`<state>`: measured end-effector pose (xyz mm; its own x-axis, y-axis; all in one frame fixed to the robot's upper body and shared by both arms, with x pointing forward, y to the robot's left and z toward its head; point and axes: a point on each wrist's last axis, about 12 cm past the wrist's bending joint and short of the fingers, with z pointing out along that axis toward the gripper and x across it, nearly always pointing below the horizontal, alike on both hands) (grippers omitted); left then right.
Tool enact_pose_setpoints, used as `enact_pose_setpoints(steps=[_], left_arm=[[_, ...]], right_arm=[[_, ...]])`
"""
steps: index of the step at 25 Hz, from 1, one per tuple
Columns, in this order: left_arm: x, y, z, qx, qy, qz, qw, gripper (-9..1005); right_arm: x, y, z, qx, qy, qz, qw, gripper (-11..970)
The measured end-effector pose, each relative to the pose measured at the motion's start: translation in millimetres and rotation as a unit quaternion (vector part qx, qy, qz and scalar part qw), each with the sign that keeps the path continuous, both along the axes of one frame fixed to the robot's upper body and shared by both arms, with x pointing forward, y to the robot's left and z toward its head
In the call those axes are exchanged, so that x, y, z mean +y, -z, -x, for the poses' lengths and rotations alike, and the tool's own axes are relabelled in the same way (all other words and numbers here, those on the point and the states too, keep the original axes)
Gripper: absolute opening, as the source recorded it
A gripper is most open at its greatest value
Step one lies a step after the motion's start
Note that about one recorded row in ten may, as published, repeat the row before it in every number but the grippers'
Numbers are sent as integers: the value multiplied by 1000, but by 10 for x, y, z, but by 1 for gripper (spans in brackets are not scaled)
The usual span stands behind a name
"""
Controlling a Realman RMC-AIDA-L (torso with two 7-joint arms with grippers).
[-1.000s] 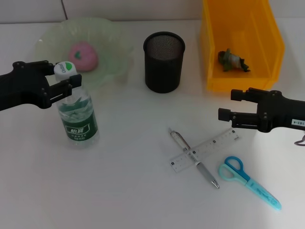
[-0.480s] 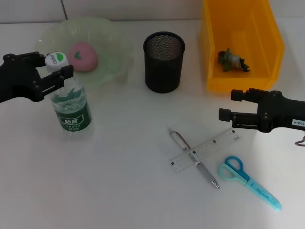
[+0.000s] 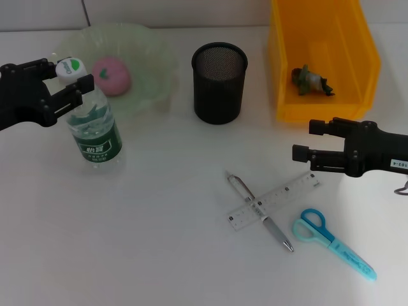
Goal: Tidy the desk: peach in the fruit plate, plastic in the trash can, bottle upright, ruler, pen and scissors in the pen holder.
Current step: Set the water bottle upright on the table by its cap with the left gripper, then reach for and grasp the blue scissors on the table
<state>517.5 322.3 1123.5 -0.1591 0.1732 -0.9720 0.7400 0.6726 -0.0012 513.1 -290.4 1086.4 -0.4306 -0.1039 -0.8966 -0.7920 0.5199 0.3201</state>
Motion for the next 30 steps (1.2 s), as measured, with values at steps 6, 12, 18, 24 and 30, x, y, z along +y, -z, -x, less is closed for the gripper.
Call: enact_pose_setpoints(steps=[6, 12, 18, 24, 30], left_arm=[[30, 59, -22, 6, -7, 9, 1000, 442], [7, 98, -9, 0, -1, 1, 1000, 442], [21, 78, 3, -9, -3, 9, 1000, 485], [74, -59, 35, -38, -8, 19, 999, 691], [93, -254, 298, -81, 29, 63, 994, 796]], right_arm=[[-10, 10, 7, 2, 1, 3, 1000, 840], [-8, 8, 4, 2, 0, 4, 1000, 840], [1, 8, 5, 2, -2, 3, 1000, 840], [-35, -61, -8, 1, 6, -2, 1000, 840], [-221, -366, 7, -21, 19, -20, 999, 840]])
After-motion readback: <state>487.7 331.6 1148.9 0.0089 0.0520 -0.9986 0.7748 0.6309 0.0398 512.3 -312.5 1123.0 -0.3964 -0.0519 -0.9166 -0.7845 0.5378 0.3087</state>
